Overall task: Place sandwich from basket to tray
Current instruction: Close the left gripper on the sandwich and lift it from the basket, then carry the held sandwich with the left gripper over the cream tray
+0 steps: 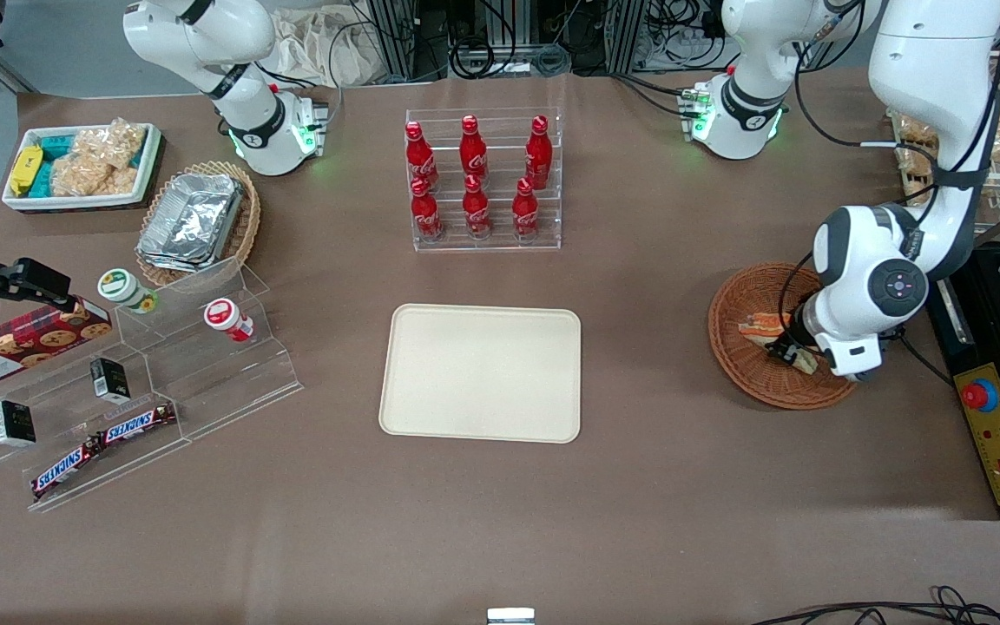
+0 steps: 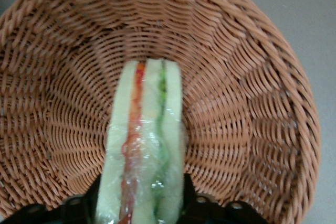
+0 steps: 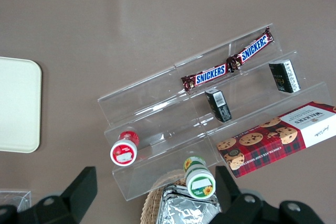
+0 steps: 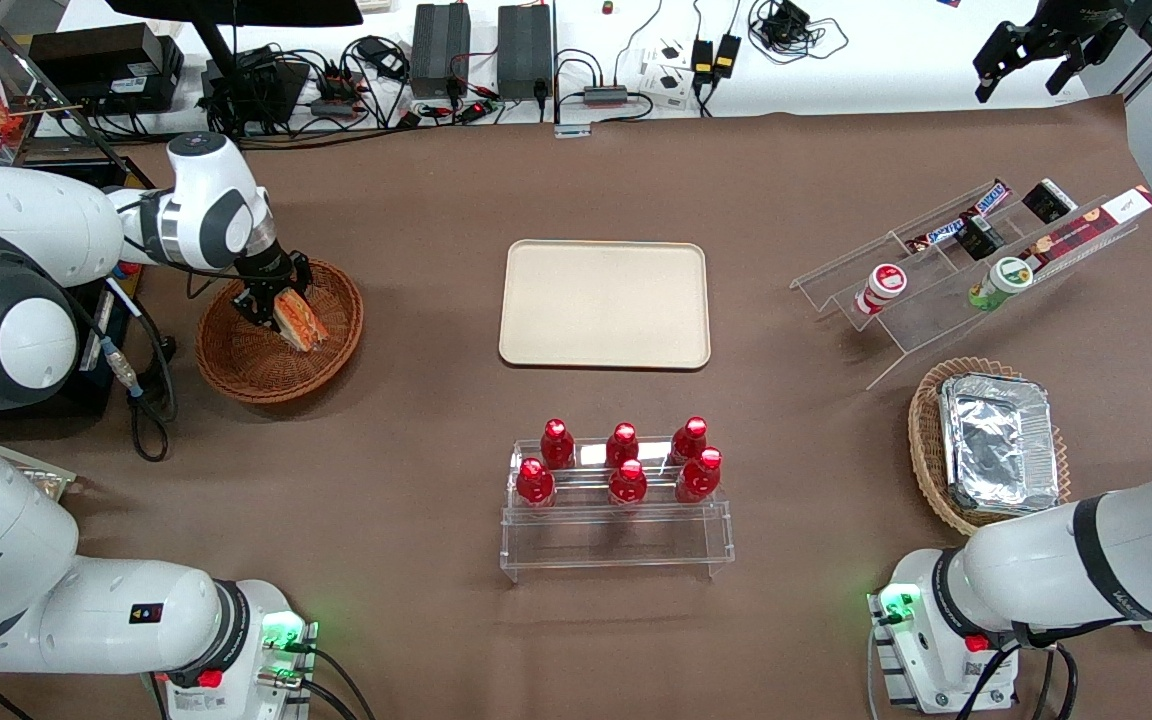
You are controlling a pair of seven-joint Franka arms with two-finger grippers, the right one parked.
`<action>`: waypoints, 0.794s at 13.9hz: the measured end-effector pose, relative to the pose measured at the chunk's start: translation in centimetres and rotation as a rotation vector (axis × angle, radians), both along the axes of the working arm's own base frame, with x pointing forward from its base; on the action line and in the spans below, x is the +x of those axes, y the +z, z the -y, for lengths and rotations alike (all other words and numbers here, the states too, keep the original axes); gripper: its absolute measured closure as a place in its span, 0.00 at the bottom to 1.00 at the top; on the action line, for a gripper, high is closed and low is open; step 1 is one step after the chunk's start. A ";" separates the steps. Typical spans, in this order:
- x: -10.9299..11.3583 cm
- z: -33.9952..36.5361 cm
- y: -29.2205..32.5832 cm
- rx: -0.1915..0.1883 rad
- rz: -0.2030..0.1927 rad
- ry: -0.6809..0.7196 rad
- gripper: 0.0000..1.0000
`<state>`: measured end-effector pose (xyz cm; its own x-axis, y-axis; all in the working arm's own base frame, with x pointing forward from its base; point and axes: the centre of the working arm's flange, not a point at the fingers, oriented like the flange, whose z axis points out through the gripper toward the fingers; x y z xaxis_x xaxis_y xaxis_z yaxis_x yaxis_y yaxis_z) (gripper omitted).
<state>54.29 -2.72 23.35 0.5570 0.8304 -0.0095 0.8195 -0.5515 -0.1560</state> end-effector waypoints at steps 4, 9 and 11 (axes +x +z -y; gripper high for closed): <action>1.0 0.6 3.1 0.021 -0.047 -0.033 0.65; 3.1 2.0 15.1 0.006 -0.080 -0.239 0.80; 4.1 4.2 21.0 -0.013 -0.090 -0.386 0.80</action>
